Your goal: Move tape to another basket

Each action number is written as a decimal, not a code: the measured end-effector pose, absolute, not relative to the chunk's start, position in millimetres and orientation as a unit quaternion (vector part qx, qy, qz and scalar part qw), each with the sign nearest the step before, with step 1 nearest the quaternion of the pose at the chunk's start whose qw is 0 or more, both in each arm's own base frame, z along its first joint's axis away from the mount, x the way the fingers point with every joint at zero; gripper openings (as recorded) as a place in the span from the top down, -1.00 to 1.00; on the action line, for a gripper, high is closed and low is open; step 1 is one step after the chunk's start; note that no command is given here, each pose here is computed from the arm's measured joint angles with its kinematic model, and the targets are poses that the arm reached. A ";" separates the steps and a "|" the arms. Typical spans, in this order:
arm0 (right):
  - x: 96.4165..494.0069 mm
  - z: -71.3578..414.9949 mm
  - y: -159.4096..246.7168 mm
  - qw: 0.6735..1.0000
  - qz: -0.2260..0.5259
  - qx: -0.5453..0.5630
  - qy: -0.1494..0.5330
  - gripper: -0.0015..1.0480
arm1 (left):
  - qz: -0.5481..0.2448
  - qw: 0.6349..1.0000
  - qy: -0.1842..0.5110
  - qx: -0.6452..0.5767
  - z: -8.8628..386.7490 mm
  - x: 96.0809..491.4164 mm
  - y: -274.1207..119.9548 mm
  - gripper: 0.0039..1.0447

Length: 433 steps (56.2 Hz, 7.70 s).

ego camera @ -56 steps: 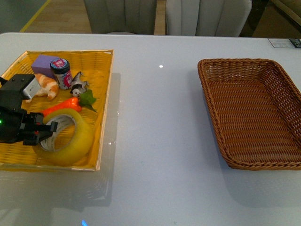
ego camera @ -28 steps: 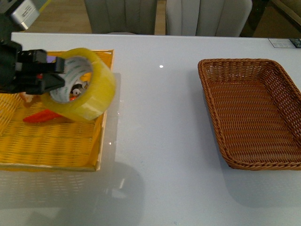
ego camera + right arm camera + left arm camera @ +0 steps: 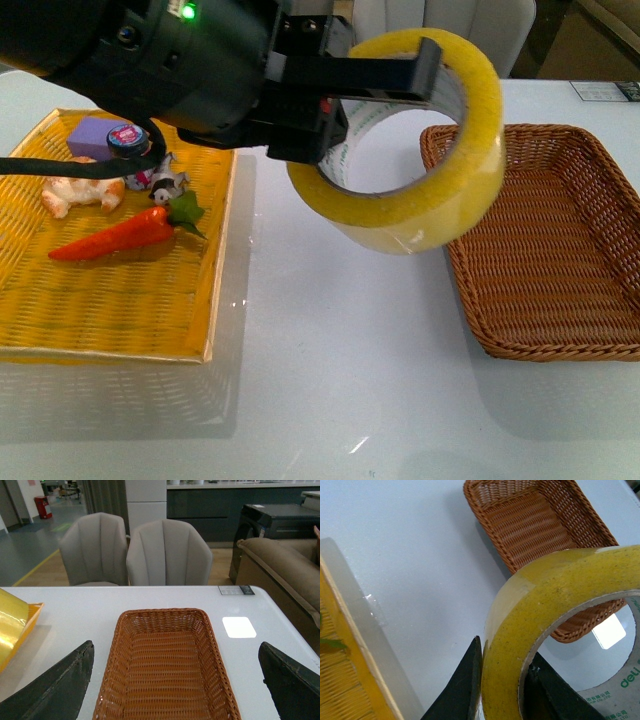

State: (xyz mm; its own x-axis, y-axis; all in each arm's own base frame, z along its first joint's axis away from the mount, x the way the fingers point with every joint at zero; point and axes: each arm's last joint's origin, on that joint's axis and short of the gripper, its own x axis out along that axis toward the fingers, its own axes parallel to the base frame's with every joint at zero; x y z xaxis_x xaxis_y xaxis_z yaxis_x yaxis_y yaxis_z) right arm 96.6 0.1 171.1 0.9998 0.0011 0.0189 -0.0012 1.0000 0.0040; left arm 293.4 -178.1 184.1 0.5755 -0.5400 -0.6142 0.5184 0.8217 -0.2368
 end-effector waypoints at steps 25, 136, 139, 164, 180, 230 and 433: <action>96.6 171.0 0.1 1.000 0.001 0.002 -0.009 -0.83 | -0.314 0.881 0.354 -0.007 190.4 284.2 -198.1 0.72; 201.3 162.0 73.0 0.864 0.237 0.390 0.212 0.08 | -0.347 0.867 0.358 -0.015 204.0 282.6 -210.3 0.72; 201.3 162.1 73.1 0.864 0.237 0.391 0.212 0.08 | -0.347 0.867 0.358 -0.016 204.0 282.6 -210.3 0.72; 199.3 158.9 70.6 0.861 0.234 0.401 0.206 0.09 | -0.353 0.864 0.358 -0.022 205.6 281.5 -210.9 -0.31; 200.3 156.7 62.0 0.861 0.215 0.417 0.198 0.09 | -0.361 0.870 0.335 -0.029 221.6 275.9 -206.9 -0.82; 200.1 147.4 45.0 0.864 0.179 0.427 0.198 0.09 | -0.006 1.000 0.003 -0.005 195.1 181.7 -41.7 0.98; 124.4 173.7 -0.4 1.000 -0.001 0.003 -0.010 0.96 | -0.002 1.000 0.001 -0.004 167.1 97.8 -0.4 0.98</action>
